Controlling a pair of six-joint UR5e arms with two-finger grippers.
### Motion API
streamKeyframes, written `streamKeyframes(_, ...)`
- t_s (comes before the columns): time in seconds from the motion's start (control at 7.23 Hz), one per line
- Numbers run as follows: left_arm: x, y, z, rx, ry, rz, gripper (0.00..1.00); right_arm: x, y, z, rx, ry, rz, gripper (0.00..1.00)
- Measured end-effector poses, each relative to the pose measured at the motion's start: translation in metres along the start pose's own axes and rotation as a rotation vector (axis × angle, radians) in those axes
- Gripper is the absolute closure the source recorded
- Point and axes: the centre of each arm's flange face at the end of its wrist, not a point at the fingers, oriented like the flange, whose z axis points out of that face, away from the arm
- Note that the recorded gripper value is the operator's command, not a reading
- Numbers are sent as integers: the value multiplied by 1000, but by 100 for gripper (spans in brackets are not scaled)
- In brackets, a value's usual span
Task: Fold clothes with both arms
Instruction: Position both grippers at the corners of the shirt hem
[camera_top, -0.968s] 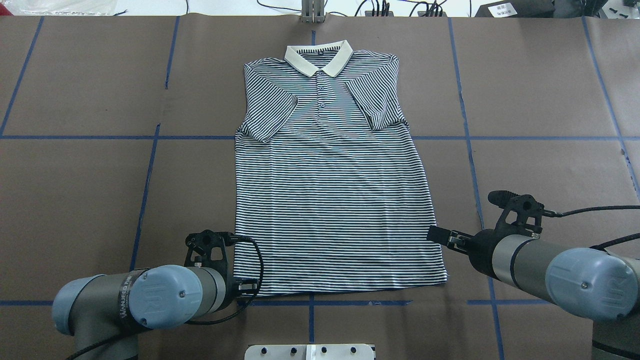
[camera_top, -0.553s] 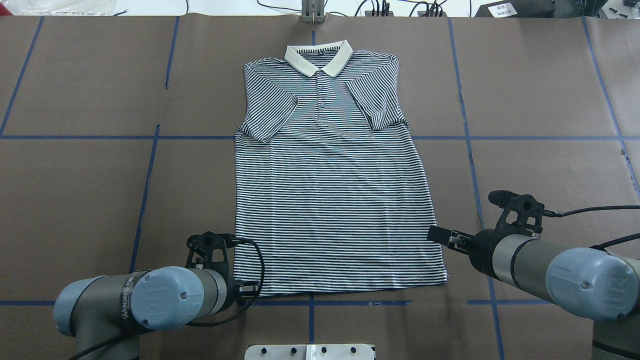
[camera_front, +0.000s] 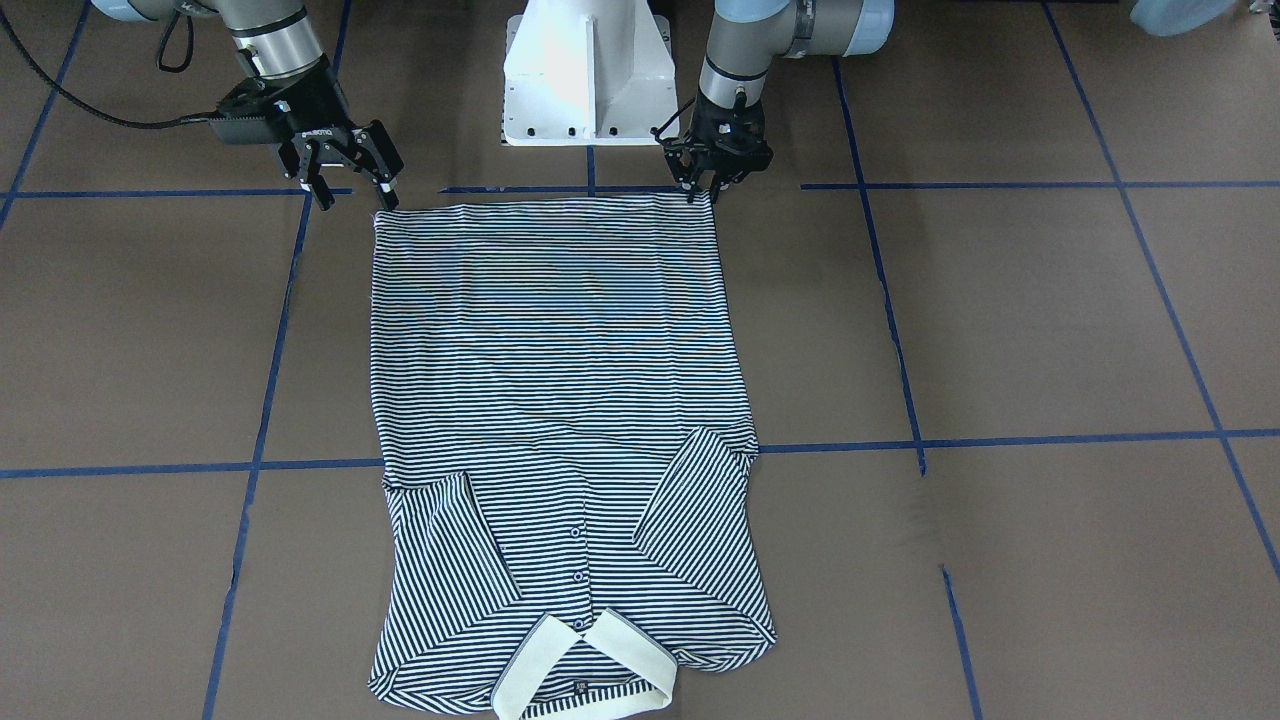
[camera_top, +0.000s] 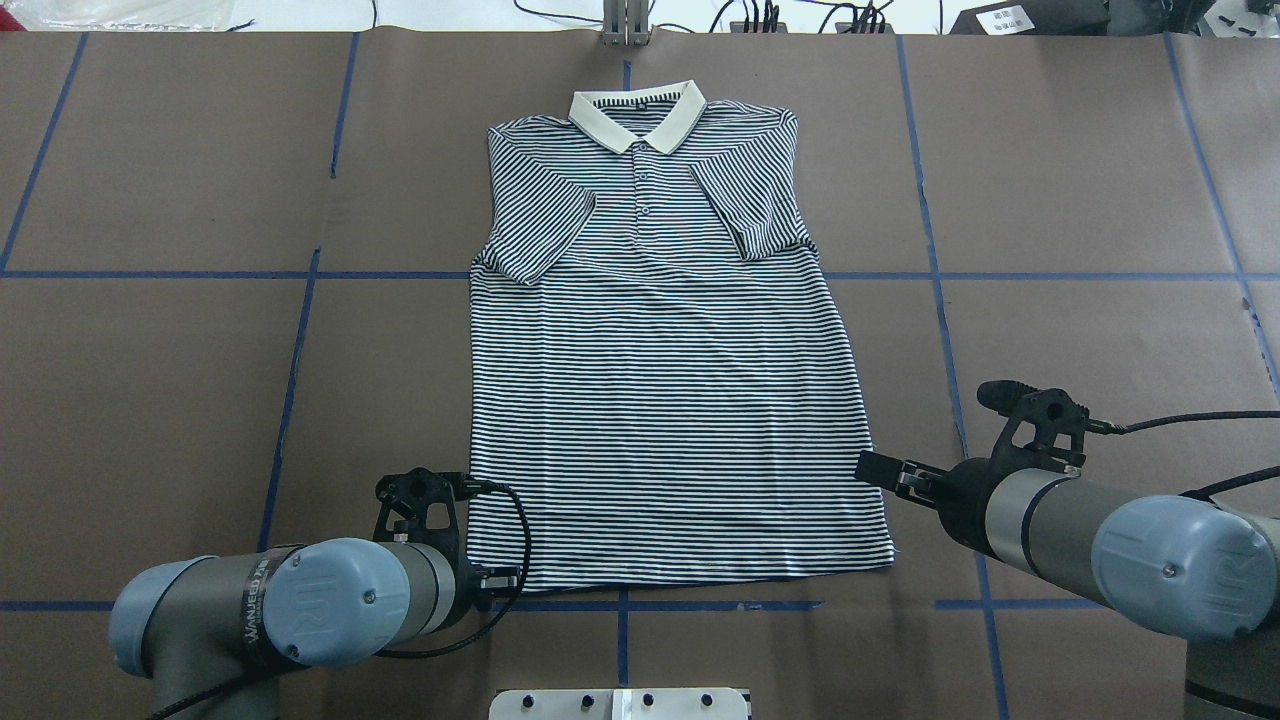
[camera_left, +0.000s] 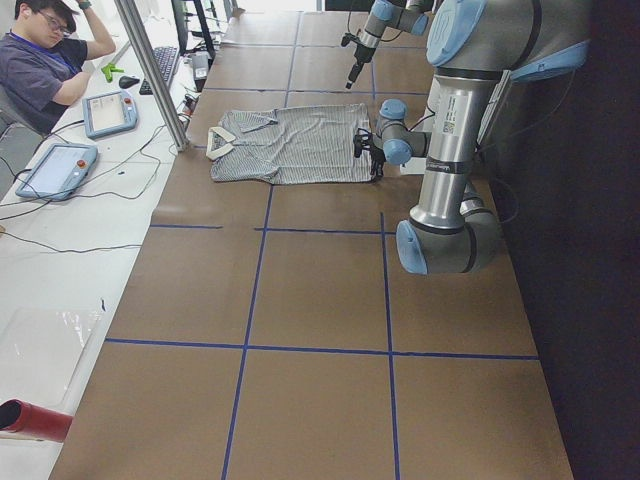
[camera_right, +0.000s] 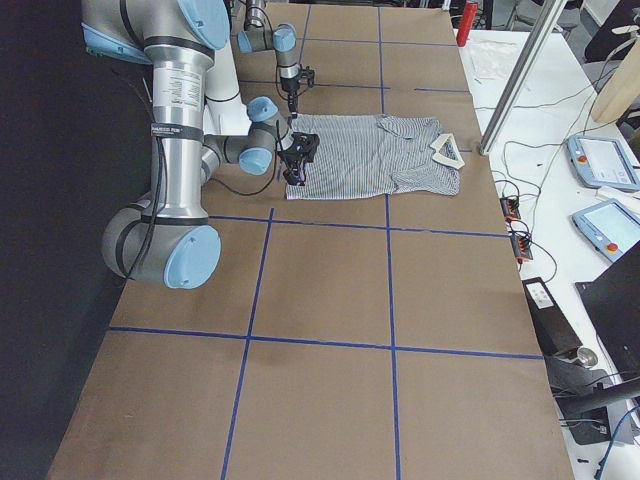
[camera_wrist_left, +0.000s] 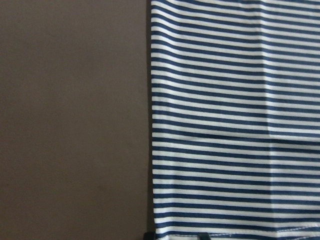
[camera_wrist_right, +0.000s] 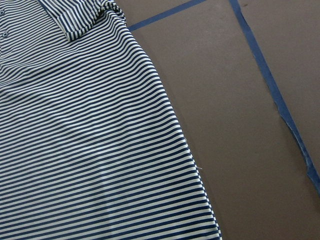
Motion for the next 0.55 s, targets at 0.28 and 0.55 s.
streamKeyframes(0.28, 0, 0, 0, 0, -1, 0, 100, 0, 0, 0, 0, -1, 0, 0)
streamKeyframes(0.55, -1, 0, 0, -1, -5, 5, 100, 0, 0, 0, 0, -1, 0, 0)
